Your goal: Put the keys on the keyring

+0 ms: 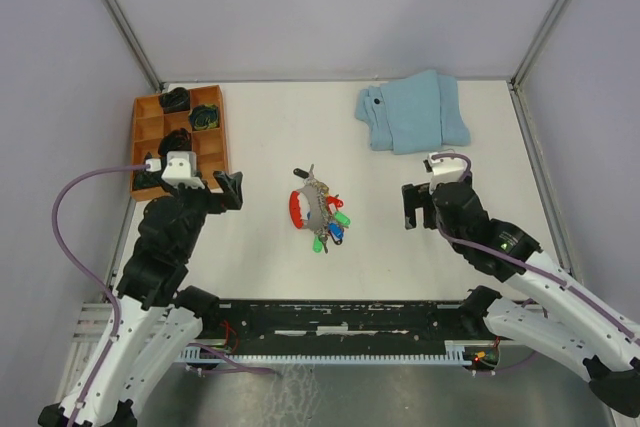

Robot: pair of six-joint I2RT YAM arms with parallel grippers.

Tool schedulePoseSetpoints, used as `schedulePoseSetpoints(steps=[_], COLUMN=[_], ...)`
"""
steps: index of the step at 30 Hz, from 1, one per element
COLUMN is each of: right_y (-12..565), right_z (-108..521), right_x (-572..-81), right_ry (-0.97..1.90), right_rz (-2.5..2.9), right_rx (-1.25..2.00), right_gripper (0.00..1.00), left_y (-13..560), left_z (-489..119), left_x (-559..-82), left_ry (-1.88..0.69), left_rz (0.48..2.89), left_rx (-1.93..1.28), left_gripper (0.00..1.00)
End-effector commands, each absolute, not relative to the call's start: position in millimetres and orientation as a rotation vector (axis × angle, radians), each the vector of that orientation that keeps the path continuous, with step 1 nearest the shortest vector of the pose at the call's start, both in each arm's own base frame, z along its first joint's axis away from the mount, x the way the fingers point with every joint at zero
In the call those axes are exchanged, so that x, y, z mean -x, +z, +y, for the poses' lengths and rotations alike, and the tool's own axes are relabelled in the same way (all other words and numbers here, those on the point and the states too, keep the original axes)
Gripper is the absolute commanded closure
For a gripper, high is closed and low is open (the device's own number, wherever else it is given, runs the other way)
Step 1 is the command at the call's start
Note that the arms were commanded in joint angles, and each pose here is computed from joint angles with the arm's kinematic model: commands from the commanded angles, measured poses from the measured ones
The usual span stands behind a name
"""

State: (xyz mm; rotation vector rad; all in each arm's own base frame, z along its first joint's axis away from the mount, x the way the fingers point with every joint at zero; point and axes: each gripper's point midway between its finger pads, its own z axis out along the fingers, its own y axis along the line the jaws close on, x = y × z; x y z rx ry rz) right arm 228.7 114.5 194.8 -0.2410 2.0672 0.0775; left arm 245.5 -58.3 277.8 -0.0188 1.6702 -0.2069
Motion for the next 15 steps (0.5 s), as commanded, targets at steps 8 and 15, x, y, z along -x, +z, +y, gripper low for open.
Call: schedulePoseSetpoints(steps=[8, 15], right_y=[205.4, 211.7], right_z=[130.8, 123.9], right_x=[-233.7, -236.3], right_ry=[0.141, 0.108], right_rz=[2.024, 1.993], right_rx=[0.315, 0.296], right_gripper=[0.0, 0.0], left_y=[278.3, 276.4], left_z=[-58.7, -59.8], left_x=[-251.7, -254.0], left_ry=[-0.18, -0.18], left_rz=[1.67, 1.678], left_rx=[-0.034, -0.038], left_gripper=[0.01, 0.01])
